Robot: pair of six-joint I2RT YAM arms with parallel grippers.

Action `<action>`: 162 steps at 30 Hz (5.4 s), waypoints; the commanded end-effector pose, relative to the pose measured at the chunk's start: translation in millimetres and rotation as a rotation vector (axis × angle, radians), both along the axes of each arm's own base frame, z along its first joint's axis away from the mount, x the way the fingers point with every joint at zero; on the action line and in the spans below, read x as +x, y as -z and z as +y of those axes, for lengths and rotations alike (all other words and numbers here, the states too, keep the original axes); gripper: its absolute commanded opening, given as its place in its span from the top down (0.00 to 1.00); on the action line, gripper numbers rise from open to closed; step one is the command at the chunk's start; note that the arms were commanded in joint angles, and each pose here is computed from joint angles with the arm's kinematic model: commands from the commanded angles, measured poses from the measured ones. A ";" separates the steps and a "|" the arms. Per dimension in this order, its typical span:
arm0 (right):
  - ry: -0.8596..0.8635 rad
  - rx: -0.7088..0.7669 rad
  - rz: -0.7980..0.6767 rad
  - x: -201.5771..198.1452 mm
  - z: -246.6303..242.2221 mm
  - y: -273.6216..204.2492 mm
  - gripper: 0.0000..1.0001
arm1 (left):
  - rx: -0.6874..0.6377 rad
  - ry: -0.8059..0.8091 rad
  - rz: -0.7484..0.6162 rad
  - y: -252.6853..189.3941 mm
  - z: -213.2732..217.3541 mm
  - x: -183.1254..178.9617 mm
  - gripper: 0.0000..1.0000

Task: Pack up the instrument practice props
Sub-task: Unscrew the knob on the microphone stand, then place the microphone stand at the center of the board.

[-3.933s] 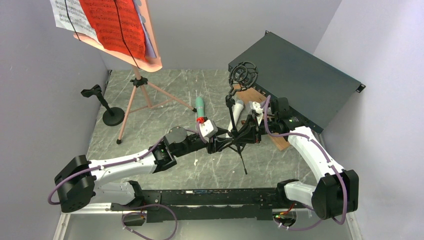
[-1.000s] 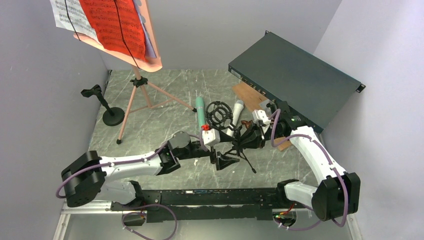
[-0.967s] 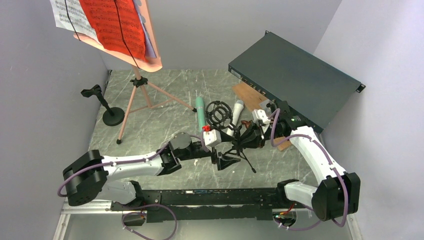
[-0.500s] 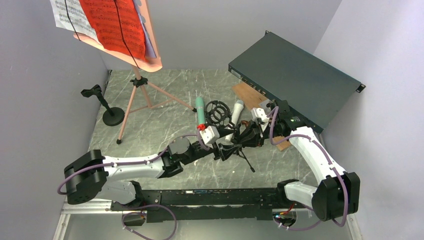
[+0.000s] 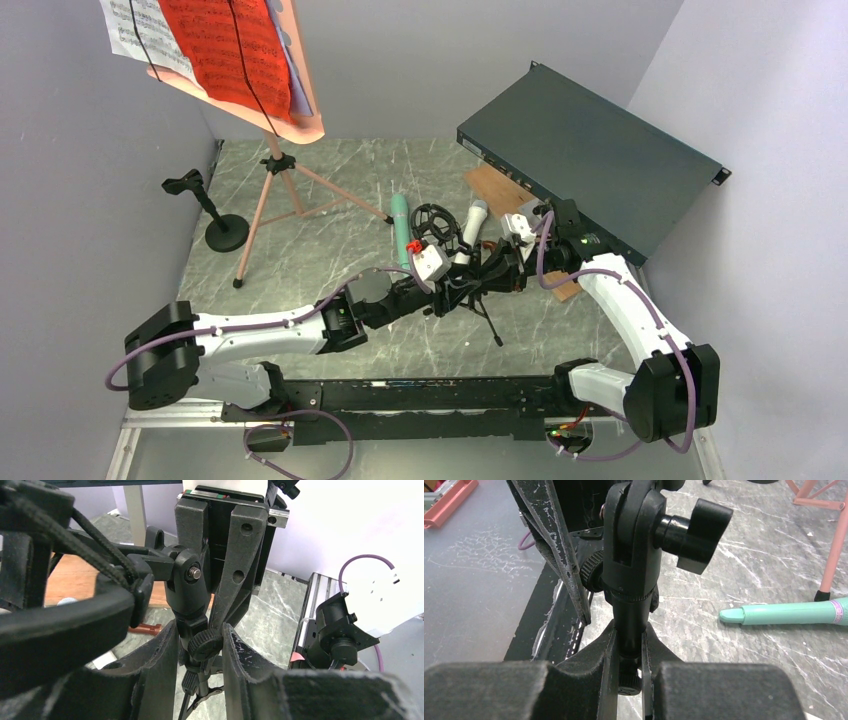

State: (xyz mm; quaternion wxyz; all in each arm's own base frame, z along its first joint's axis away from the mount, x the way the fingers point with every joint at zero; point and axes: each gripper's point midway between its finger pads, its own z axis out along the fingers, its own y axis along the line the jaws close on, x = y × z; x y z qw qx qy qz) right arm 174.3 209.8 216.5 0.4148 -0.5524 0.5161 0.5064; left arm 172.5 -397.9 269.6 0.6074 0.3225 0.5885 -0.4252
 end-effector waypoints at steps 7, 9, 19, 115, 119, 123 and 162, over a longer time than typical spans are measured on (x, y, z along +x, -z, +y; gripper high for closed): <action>-0.037 0.029 -0.058 -4.7 5.4 -4.6 0.82 | -0.069 -0.105 -0.037 -39.3 11.5 16.7 1.00; -0.039 0.028 -0.060 -5.0 6.0 -4.6 0.76 | -0.073 -0.100 -0.050 -39.1 10.7 16.2 1.00; -0.050 0.030 -0.051 -6.7 8.5 -5.1 0.98 | -0.115 -0.093 -0.051 -40.4 12.9 13.7 1.00; 0.001 -0.075 -0.123 -3.8 -1.2 -5.5 0.01 | 0.054 -0.365 -0.248 -8.9 37.6 398.1 0.98; 0.001 -0.076 -0.125 -3.8 -1.4 -5.1 0.01 | 0.062 -0.364 -0.207 8.7 29.8 411.5 0.82; 0.003 -0.079 -0.125 -3.3 -1.4 -4.4 0.01 | 0.083 -0.399 -0.155 22.9 33.0 419.5 0.47; 0.024 -0.105 -0.103 3.0 -2.0 7.7 0.01 | 0.243 -0.504 0.516 100.9 175.9 117.6 0.05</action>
